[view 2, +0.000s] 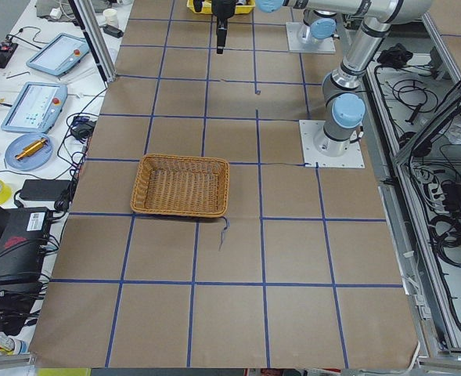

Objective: Transfer tape with both arms

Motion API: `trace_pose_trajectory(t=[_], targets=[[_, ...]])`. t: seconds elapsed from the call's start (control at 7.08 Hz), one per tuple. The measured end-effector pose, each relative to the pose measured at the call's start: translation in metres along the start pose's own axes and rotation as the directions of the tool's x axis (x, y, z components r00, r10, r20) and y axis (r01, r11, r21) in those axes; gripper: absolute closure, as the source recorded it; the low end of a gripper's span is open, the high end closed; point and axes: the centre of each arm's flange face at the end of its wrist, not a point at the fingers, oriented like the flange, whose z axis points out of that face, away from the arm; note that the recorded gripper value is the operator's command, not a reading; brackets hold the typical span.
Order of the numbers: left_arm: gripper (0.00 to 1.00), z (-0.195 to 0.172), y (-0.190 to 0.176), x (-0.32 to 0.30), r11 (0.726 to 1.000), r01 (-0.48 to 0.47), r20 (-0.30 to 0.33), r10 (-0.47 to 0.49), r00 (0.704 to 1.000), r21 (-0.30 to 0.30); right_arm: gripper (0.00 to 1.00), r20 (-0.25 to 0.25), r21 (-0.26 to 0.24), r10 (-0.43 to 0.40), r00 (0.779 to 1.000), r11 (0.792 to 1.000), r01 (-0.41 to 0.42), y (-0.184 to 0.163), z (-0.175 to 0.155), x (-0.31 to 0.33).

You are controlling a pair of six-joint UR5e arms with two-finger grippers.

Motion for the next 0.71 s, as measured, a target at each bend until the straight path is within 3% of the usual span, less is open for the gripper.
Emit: trace_pose_trajectory(t=[0.71], targets=[[0.0,-0.0005,0.0013,-0.0002,1.0,0.0,0.001,0.0,1.0,0.0,0.0,-0.005,-0.012,0.004,1.0,1.0,-0.004,-0.0028,0.0049,0.0008]])
